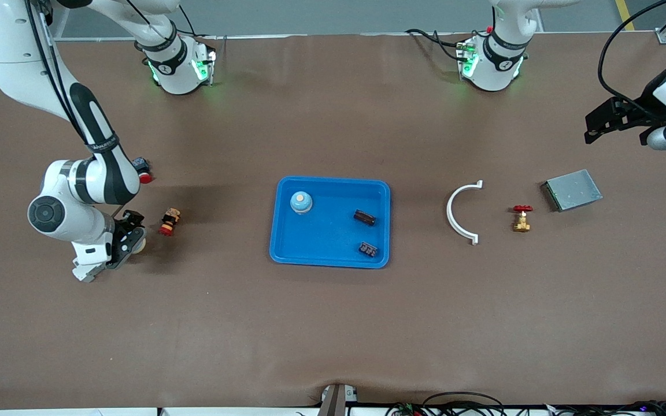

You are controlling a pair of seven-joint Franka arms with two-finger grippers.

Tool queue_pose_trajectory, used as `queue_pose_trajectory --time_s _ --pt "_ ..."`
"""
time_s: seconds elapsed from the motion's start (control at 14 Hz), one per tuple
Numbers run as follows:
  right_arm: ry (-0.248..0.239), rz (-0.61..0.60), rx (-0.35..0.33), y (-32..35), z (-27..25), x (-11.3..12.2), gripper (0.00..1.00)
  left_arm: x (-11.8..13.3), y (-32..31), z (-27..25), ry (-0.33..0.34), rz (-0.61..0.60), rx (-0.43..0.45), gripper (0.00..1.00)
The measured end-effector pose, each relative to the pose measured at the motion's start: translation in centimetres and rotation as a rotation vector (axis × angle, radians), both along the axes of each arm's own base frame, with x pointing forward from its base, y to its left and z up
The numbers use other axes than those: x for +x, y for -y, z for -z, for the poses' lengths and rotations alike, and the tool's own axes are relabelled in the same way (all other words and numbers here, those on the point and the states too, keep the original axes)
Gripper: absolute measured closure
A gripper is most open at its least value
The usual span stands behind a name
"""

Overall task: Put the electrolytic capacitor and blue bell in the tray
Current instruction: 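Lower the right gripper and grasp the second blue bell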

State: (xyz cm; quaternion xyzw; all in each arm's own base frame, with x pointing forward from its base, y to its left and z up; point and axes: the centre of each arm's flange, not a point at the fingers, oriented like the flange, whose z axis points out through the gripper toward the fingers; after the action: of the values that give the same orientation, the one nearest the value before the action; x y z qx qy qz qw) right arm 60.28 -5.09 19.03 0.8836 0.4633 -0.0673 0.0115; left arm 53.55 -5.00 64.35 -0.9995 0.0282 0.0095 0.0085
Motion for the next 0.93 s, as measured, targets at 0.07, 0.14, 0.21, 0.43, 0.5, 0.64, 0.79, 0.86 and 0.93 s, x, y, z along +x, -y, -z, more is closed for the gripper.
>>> queue_pose_trajectory --time_s 0.07,0.14,0.21,0.43,0.5,0.64,0.79,0.86,0.93 --pt "0.003 0.000 0.000 0.0 0.1 0.0 0.00 0.0 0.1 0.0 0.000 0.002 0.000 0.00" --pt "0.005 0.000 0.000 0.0 0.2 0.0 0.00 0.0 0.2 0.0 0.000 0.004 0.000 0.00" --pt "0.010 0.000 0.001 0.1 0.5 0.1 0.00 0.0 0.2 0.0 0.000 0.004 0.000 0.00" --pt "0.025 0.002 0.003 0.4 1.6 0.1 0.00 0.0 0.2 0.0 0.001 0.003 0.000 0.00" --pt "0.031 0.002 0.004 0.6 2.0 0.1 0.00 0.0 0.2 0.0 0.001 0.003 0.000 0.00" --pt "0.030 0.002 0.005 0.9 2.7 0.0 0.00 0.0 0.2 0.0 0.001 0.003 0.000 0.00" --pt "0.031 0.001 0.005 0.9 2.7 0.1 0.00 0.0 0.2 0.0 0.001 0.003 0.000 0.00" --pt "0.031 0.001 0.005 1.0 2.7 0.1 0.00 0.0 0.2 0.0 0.001 0.003 0.000 0.00" --pt "0.036 0.001 0.005 1.0 2.5 0.2 0.10 0.0 0.2 0.0 0.001 0.003 0.000 0.00"
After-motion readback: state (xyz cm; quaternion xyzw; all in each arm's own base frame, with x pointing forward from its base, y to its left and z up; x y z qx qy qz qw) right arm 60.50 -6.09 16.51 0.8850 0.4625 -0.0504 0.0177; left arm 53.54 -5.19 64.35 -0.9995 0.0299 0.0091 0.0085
